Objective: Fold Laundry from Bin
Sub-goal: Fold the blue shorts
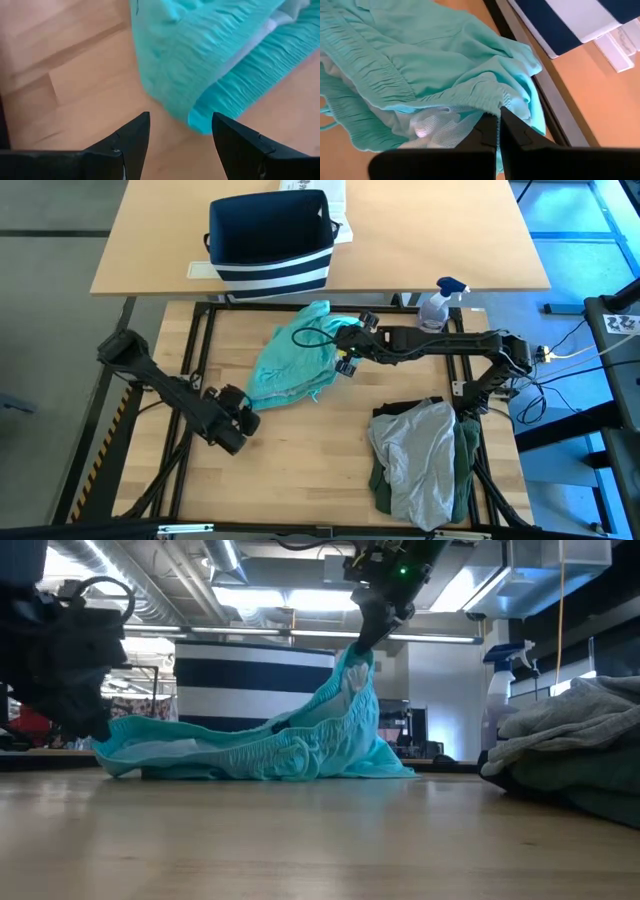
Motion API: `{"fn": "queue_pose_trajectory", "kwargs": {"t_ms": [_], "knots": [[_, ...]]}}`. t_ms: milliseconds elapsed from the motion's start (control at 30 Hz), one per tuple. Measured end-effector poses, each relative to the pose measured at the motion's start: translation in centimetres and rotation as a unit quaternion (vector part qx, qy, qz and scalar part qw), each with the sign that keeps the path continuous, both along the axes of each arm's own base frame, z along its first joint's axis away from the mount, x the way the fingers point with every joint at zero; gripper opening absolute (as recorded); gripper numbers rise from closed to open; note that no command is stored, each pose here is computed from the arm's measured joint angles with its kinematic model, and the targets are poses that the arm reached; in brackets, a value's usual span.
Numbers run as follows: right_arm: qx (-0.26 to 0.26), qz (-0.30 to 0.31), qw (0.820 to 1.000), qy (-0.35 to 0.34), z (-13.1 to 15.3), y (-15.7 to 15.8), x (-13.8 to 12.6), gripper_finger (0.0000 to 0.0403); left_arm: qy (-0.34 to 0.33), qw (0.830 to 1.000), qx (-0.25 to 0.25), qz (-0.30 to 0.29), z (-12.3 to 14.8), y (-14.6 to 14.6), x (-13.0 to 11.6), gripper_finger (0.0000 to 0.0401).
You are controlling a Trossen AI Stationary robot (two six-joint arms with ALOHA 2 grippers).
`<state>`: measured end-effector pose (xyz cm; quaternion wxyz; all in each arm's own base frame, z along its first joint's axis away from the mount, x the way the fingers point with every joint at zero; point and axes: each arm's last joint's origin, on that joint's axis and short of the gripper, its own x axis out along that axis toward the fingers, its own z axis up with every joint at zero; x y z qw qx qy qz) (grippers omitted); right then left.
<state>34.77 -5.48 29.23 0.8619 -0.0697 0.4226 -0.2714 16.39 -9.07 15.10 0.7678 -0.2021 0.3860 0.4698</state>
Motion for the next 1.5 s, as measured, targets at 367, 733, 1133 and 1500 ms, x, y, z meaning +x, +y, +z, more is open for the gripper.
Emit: {"fn": "queue_pose_trajectory", "kwargs": {"t_ms": [367, 733, 1133, 1500], "knots": [[0.014, 0.008, 1.0, -0.003, 0.0, 0.1, 0.0, 0.0, 0.009, 0.999, 0.038, 0.03, -1.8, 1.2, 0.0, 0.0206], [0.016, 0.007, 1.0, -0.001, -0.1, 0.1, 0.0, 0.0, -0.025, 0.998, 0.06, 0.019, -4.7, 2.8, -1.5, 0.0106], [-0.057, -0.016, 0.997, -0.049, 6.7, 0.1, -3.0, 0.0, 0.026, 0.981, 0.183, -0.05, 9.0, 4.3, -0.6, 0.0004], [-0.126, -0.014, 0.969, -0.212, 21.3, 0.8, -9.2, 0.0, -0.053, 0.943, 0.325, -0.047, 26.9, 8.1, -3.9, 0.0002]]}}
